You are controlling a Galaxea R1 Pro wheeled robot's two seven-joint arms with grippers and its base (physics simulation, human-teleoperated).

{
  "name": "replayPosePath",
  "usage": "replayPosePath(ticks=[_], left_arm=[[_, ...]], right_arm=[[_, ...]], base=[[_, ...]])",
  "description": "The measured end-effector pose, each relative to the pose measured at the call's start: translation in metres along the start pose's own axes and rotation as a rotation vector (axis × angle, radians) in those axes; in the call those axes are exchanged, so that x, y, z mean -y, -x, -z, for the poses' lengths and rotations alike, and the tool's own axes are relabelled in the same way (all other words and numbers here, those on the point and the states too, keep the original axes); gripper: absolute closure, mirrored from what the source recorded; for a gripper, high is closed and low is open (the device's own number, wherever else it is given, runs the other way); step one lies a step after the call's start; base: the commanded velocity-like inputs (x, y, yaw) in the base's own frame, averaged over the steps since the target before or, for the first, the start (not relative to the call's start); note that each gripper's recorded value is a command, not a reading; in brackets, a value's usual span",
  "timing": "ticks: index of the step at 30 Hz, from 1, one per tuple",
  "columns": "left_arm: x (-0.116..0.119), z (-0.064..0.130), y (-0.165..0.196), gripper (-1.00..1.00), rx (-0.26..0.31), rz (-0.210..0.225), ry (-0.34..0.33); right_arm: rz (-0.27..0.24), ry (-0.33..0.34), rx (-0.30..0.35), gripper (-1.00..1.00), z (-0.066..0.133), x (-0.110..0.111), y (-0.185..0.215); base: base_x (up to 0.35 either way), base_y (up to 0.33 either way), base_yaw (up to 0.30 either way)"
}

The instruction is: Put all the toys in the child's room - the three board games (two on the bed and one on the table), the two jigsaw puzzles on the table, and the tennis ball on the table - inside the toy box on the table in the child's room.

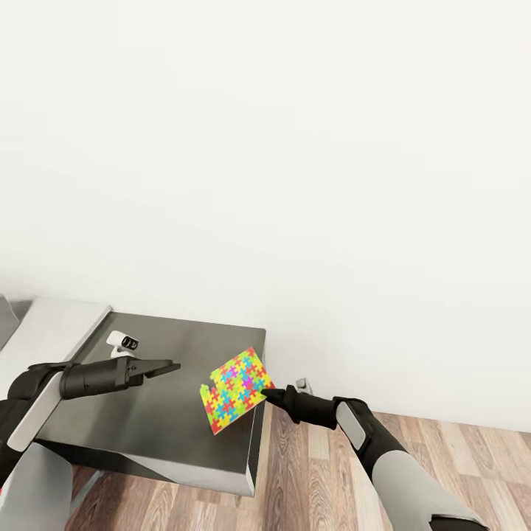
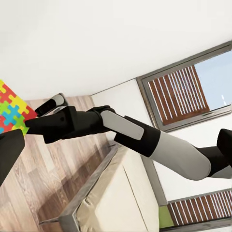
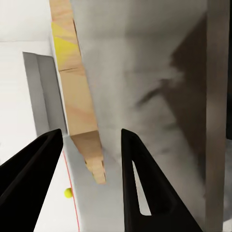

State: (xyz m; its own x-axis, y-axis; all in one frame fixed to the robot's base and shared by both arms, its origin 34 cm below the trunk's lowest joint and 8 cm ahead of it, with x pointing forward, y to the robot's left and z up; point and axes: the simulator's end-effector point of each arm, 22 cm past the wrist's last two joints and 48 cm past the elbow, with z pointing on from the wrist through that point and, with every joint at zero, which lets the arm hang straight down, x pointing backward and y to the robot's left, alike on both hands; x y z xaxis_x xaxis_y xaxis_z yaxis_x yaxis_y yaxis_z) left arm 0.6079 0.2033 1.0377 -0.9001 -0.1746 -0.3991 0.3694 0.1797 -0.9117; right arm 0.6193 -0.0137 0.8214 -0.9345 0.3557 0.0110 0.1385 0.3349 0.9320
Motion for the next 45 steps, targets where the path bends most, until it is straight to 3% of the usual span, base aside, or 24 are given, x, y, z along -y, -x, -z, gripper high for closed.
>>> replayPosePath(ticks=[7, 11, 16, 45], left_arm=[[0.005, 0.001, 0.000, -1.00, 0.001, 0.001, 0.001], [0.007, 0.002, -0.001, -1.00, 0.000, 0.001, 0.005], [0.005, 0.002, -0.001, -1.00, -0.001, 0.001, 0.026], [0.005, 0.005, 0.000, -1.00, -0.002, -0.004, 0.039]], right_arm=[[-0.002, 0.000, 0.004, 1.00, 0.006, -0.002, -0.002], [0.020, 0.069, 0.036, 1.00, 0.012, -0.018, 0.005], [0.042, 0.104, 0.053, 1.00, 0.017, -0.026, 0.008], [0.066, 0.100, 0.075, 1.00, 0.035, -0.023, 0.023]], base=[[0.000, 0.000, 0.000], [0.000, 0.000, 0.000], [0.000, 0.000, 0.000], [0.000, 0.000, 0.000]])
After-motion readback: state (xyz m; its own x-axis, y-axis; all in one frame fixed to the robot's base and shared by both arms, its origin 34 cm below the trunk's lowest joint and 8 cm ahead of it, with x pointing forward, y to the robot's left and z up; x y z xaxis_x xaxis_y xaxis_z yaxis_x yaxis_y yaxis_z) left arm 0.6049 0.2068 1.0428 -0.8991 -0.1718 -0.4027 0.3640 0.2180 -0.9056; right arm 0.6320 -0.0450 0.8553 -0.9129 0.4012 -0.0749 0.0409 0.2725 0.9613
